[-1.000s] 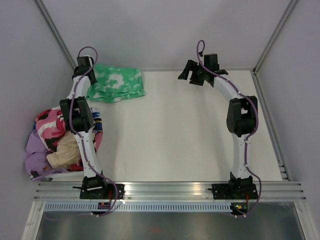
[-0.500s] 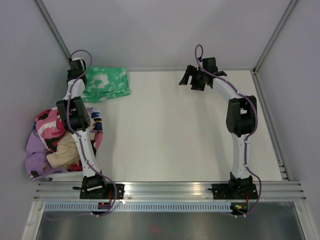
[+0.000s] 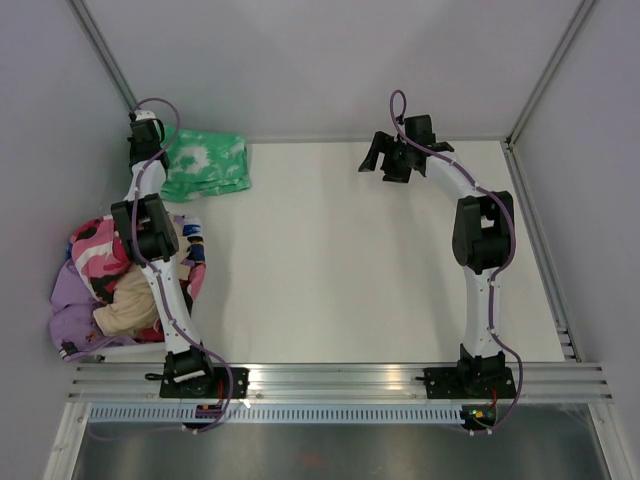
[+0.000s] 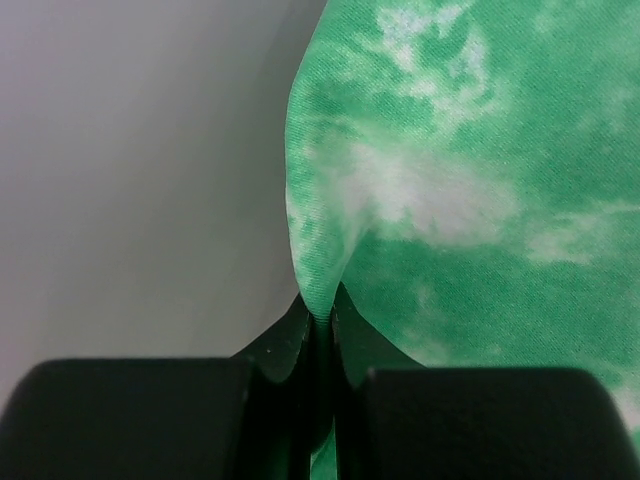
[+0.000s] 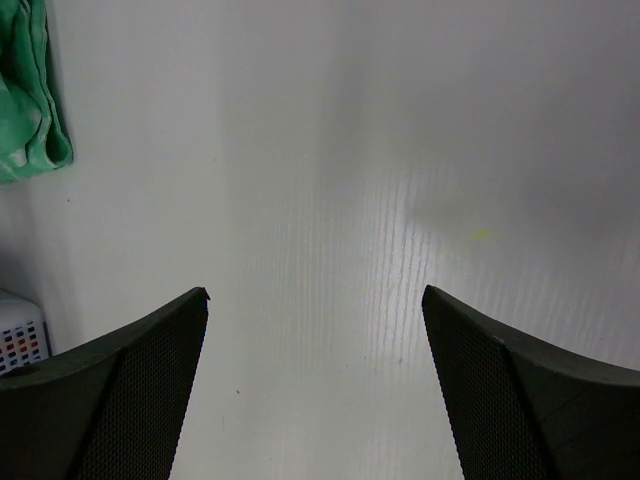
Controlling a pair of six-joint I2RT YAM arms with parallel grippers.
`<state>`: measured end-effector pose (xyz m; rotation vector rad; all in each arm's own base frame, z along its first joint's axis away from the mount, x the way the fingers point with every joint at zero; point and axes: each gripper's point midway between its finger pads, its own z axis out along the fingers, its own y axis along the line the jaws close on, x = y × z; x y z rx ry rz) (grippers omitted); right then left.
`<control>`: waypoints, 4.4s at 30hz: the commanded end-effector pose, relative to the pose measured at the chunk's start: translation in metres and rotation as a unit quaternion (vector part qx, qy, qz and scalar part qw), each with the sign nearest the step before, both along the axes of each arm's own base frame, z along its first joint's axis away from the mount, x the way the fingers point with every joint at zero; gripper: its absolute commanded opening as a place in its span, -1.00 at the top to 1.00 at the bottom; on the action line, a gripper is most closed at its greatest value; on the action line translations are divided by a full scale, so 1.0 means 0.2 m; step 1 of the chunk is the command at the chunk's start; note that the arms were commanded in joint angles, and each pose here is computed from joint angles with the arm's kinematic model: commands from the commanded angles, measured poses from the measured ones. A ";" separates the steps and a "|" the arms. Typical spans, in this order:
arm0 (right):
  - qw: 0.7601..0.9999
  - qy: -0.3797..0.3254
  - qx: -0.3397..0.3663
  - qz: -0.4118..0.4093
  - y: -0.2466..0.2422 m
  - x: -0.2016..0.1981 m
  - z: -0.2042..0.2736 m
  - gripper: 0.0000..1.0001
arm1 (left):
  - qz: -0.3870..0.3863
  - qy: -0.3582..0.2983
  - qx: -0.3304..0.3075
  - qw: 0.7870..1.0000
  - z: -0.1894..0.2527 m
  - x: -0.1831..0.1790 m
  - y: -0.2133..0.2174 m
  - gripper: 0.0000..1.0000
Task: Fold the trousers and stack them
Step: Neatly place the folded trousers to the corner
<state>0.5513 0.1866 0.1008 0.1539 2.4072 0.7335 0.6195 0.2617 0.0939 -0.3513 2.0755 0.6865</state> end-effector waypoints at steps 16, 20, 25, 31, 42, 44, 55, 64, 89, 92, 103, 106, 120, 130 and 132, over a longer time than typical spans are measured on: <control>0.999 -0.049 0.006 0.000 0.12 0.09 0.11 -0.88 | -0.025 -0.054 -0.043 0.997 0.14 0.08 -0.07 0.95; 0.996 -0.073 0.024 0.034 0.40 0.15 0.14 -0.89 | -0.026 -0.035 -0.059 0.997 0.07 0.04 -0.09 0.95; 0.991 -0.085 0.105 0.018 0.64 0.20 0.15 -0.88 | -0.100 -0.020 -0.112 0.988 0.00 0.06 -0.31 0.95; 0.992 -0.104 0.074 -0.005 0.58 0.24 0.17 -0.89 | -0.161 -0.010 -0.158 0.974 -0.07 0.11 -0.64 0.95; 0.994 -0.082 0.058 -0.050 0.42 0.20 0.13 -0.89 | -0.241 -0.010 -0.230 0.943 0.04 0.12 -1.22 0.95; 0.994 -0.079 0.055 -0.059 0.38 0.20 0.14 -0.89 | -0.239 -0.010 -0.250 0.938 0.06 0.09 -1.35 0.95; 0.992 -0.085 0.056 -0.078 0.19 0.07 0.16 -0.96 | -0.268 0.017 -0.278 0.922 0.06 -0.05 -1.85 0.95; 0.995 -0.055 0.003 -0.088 0.10 0.06 -0.05 -0.96 | -0.270 0.029 -0.264 0.926 0.05 -0.08 -1.85 0.95; 0.996 0.004 -0.039 -0.079 0.08 -0.01 -0.24 1.00 | -0.293 0.047 -0.311 0.903 0.06 -0.17 -1.99 0.95; 0.991 0.023 -0.066 -0.110 -0.12 -0.16 -0.26 1.00 | -0.303 0.069 -0.318 0.896 0.08 -0.27 -2.05 0.95; 0.923 0.058 -0.262 -0.274 -0.97 -0.82 0.07 1.00 | -0.373 0.146 -0.414 0.817 0.15 -0.94 -2.53 0.95; 0.862 0.058 -0.352 -0.360 -1.21 -1.02 0.20 1.00 | -0.412 0.151 -0.423 0.793 0.18 -1.06 -2.76 0.95; 0.695 0.077 -0.561 -0.442 -2.02 -1.68 0.29 1.00 | -0.560 0.070 -0.436 0.701 0.20 -1.44 -3.45 0.95; 0.634 0.226 -0.602 -0.430 -2.35 -2.10 0.14 1.00 | -0.665 0.055 -0.373 0.645 0.06 -1.71 -3.68 0.95; 0.614 0.226 -0.619 -0.434 -2.41 -2.10 0.21 1.00 | -0.685 0.072 -0.361 0.629 -0.03 -1.79 -3.74 0.95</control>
